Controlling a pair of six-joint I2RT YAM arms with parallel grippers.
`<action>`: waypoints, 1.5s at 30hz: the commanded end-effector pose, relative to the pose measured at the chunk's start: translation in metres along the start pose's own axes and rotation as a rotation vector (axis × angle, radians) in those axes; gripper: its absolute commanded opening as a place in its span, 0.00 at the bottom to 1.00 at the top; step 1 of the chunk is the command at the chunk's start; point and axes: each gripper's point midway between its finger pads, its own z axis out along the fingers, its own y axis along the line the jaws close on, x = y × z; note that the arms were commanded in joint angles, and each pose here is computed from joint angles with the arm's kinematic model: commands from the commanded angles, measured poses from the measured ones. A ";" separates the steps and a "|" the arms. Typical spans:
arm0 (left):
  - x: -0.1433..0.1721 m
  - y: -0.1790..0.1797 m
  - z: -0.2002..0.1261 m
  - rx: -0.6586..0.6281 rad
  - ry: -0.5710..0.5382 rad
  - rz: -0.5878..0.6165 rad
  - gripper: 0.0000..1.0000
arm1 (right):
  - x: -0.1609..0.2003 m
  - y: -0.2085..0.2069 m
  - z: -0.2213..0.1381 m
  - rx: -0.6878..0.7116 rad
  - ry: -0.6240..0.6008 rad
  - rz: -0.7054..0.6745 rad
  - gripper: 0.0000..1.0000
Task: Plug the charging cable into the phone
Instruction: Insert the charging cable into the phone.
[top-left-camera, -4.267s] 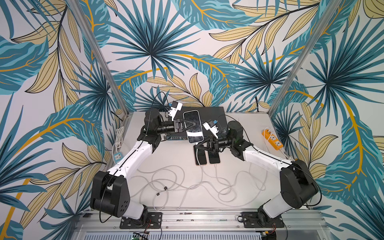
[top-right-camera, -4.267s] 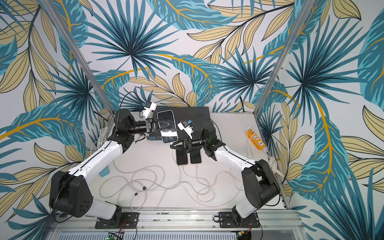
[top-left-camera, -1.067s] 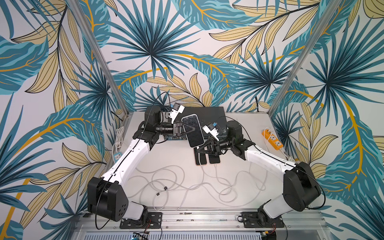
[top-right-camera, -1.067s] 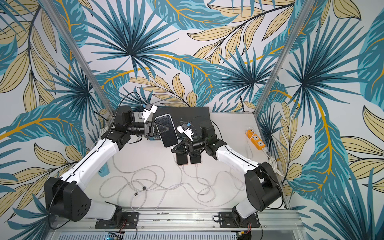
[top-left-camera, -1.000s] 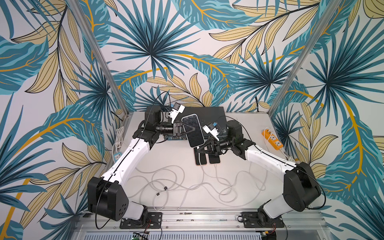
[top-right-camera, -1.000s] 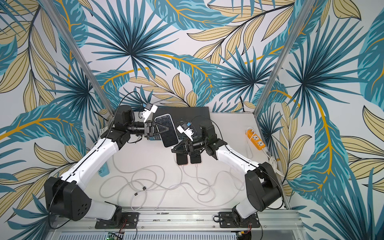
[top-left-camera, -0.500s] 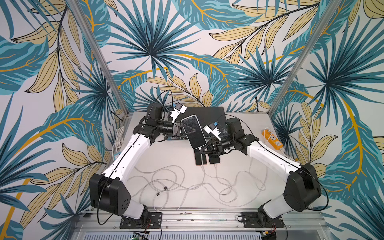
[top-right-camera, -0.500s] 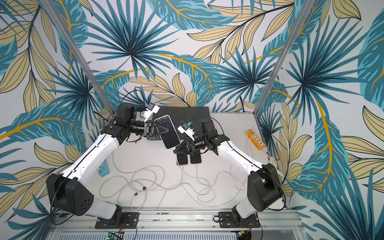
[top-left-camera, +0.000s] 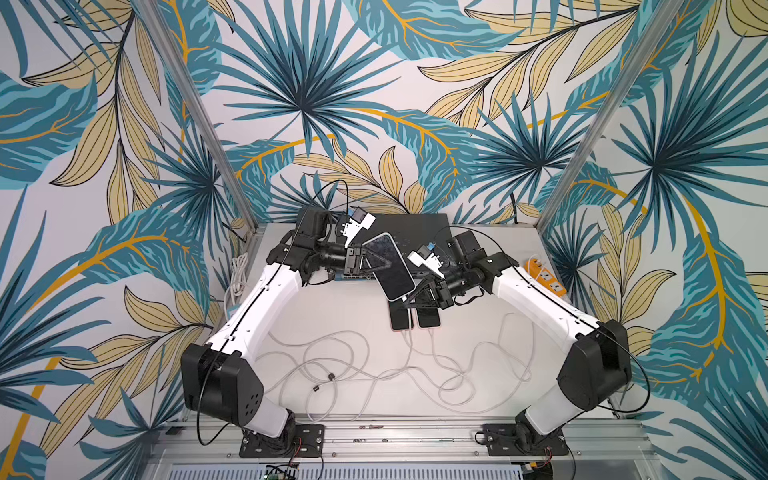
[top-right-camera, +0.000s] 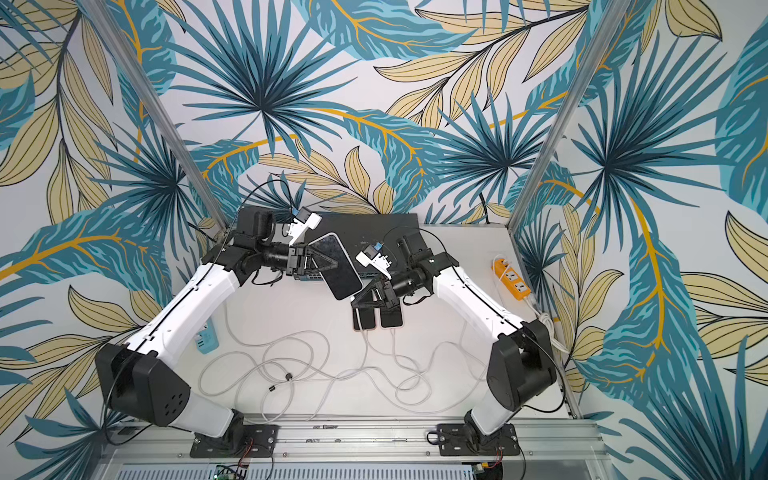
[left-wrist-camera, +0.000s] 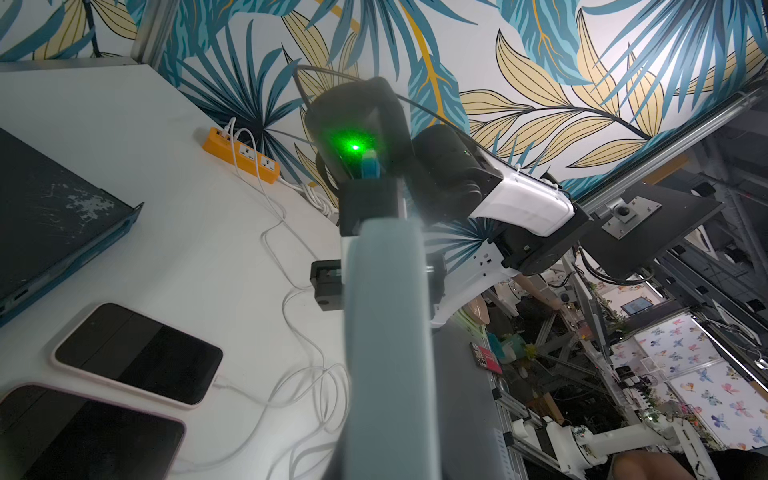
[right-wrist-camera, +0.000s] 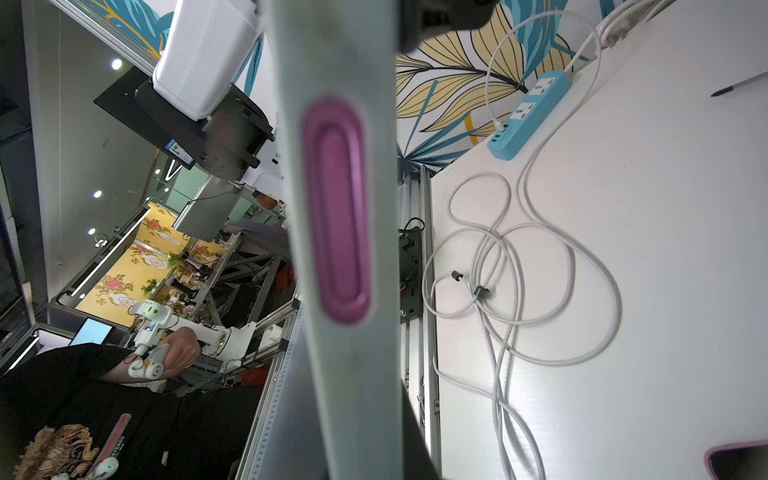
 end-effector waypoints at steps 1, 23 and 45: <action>0.030 -0.001 0.013 0.066 0.080 -0.144 0.00 | -0.031 0.027 -0.020 -0.073 -0.069 -0.176 0.00; 0.039 0.007 0.022 0.077 0.117 -0.187 0.00 | -0.045 0.020 -0.033 0.067 -0.094 -0.265 0.00; 0.027 0.009 0.014 0.064 0.092 -0.183 0.00 | -0.035 0.026 -0.037 0.049 -0.068 -0.237 0.37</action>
